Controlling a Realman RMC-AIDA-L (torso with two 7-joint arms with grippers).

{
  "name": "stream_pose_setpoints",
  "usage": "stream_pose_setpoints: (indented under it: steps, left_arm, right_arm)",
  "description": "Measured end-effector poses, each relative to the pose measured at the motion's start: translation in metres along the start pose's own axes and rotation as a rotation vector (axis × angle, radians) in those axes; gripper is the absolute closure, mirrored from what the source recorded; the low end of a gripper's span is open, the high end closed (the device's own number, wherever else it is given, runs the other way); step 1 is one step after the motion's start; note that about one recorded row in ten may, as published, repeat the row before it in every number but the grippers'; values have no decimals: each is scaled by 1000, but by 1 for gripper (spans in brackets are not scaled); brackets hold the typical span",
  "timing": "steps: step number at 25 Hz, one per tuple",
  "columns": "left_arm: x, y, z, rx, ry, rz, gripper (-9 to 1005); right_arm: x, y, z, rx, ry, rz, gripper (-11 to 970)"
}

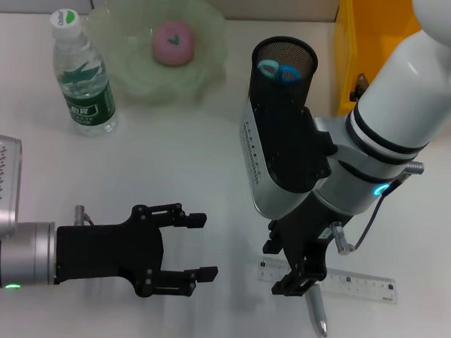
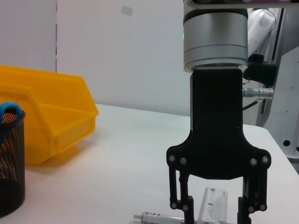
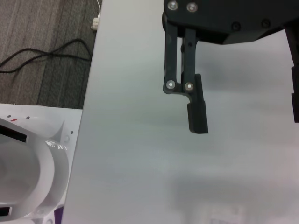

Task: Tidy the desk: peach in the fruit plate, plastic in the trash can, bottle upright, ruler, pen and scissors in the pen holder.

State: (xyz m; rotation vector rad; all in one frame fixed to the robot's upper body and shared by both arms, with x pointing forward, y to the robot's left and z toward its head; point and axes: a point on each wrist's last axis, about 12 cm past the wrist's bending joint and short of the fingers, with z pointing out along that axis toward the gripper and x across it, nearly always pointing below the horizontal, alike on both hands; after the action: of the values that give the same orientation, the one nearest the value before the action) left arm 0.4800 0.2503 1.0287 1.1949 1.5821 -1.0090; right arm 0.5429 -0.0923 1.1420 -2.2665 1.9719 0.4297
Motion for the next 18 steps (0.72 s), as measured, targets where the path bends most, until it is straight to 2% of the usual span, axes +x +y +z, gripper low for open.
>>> stream_pose_setpoints:
  steps: [18]
  left_arm:
    - [0,0,0,-1,2,-5,213]
  right_arm:
    - [-2,1,3,13,12,-21,376]
